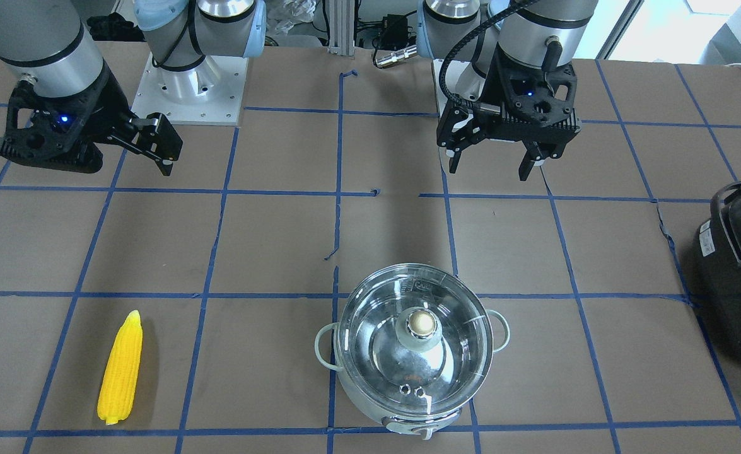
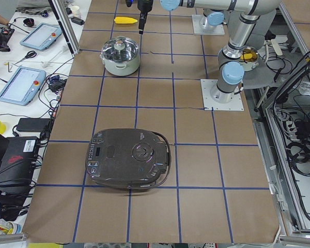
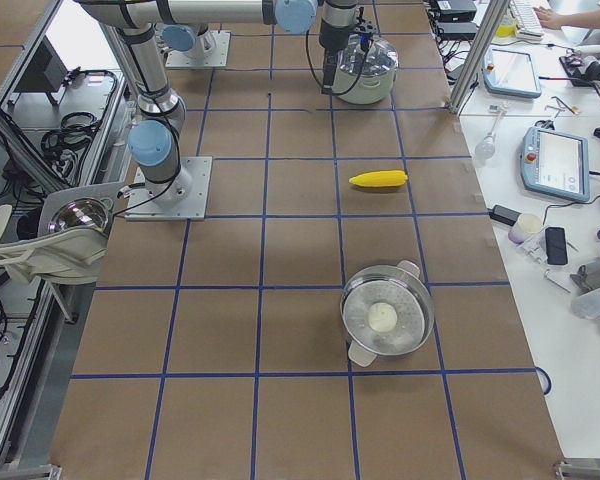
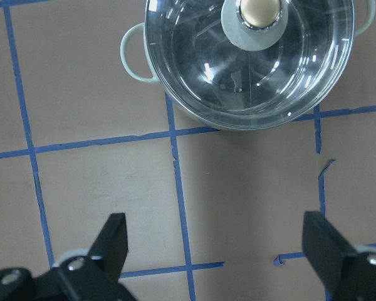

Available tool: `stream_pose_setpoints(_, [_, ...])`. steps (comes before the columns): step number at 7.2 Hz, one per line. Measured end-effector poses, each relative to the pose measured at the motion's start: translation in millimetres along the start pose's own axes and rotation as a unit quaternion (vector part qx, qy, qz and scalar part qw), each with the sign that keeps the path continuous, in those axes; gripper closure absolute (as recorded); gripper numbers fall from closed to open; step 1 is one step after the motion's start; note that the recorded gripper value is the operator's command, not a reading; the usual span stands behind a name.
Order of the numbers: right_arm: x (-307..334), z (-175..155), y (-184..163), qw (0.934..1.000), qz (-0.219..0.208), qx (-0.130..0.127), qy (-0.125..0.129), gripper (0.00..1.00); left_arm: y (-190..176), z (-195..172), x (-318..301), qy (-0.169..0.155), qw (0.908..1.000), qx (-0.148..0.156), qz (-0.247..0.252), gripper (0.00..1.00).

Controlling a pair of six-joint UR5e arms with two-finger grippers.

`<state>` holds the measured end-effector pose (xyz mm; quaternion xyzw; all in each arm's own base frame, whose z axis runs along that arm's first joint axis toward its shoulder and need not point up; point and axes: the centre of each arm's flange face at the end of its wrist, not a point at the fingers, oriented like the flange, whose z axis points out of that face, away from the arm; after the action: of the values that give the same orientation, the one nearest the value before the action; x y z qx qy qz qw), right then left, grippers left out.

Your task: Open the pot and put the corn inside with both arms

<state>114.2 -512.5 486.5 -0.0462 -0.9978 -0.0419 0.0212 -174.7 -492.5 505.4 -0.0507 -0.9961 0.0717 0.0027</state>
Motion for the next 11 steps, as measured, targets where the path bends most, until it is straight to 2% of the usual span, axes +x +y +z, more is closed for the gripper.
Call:
stream_pose_setpoints(8, [2, 4, -2, 1.0000, 0.002, -0.001, 0.000, 0.00, 0, 0, 0, -0.001, 1.0000, 0.000, 0.000, 0.00])
stream_pose_setpoints(10, [1, 4, -5, 1.0000, -0.001, 0.004, -0.003, 0.00, -14, 9, -2, -0.008, 0.9999, -0.008, -0.013, 0.00])
stream_pose_setpoints(11, [3, 3, -7, 0.9999, -0.005, 0.011, -0.003, 0.00, -31, 26, -4, -0.015, 0.9989, -0.019, -0.040, 0.00])
